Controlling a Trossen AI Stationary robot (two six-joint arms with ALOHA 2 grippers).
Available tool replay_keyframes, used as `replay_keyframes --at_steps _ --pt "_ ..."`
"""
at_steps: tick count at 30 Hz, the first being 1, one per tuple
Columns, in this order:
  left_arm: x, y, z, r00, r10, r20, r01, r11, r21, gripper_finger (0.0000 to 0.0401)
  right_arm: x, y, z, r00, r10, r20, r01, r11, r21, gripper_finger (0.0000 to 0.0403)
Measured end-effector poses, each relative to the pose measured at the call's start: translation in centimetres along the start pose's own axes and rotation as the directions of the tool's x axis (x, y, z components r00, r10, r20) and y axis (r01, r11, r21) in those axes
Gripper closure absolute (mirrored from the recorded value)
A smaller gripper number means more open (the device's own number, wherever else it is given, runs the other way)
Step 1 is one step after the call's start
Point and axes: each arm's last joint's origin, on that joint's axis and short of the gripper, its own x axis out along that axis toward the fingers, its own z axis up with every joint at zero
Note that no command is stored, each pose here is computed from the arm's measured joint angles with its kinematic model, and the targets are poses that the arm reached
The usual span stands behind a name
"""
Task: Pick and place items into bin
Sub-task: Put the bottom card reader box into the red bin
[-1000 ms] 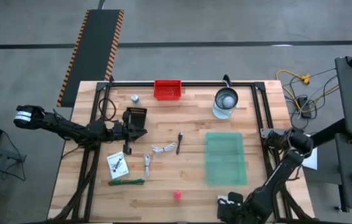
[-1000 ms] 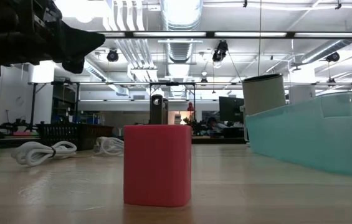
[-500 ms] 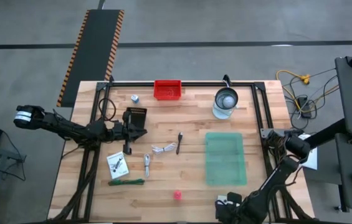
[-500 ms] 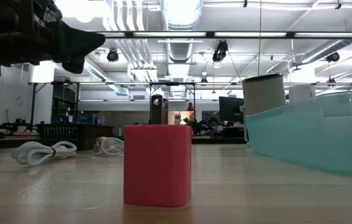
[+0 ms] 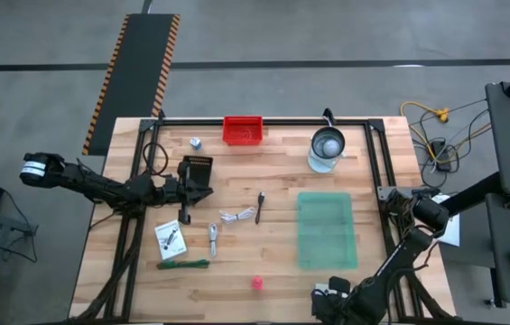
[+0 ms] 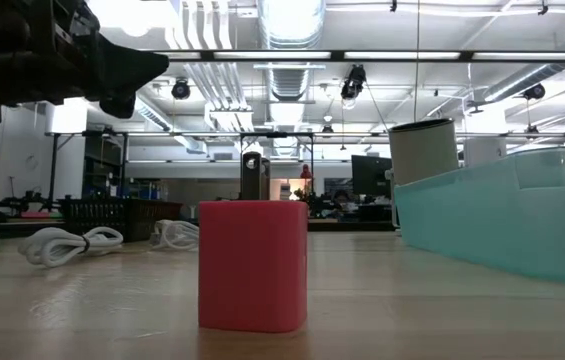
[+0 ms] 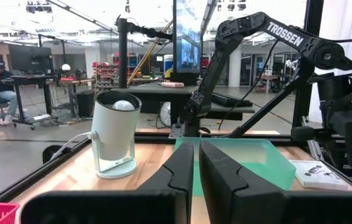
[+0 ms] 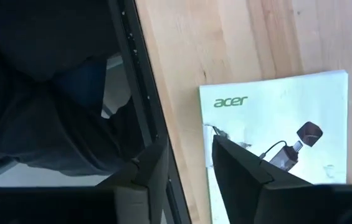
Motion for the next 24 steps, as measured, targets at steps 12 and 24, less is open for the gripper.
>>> replay_keyframes --at_steps 12,24 --pt "0.0 0.0 0.0 1.0 0.0 -0.002 0.0 1.0 0.001 0.039 0.2 -0.1 -0.2 1.0 -0.002 -0.001 0.002 1.0 -0.015 0.0204" --pt "0.0 0.0 0.0 1.0 0.0 -0.003 0.0 1.0 0.0 0.039 1.6 -0.1 -0.5 0.999 -0.025 -0.028 0.024 0.999 -0.041 0.0224"
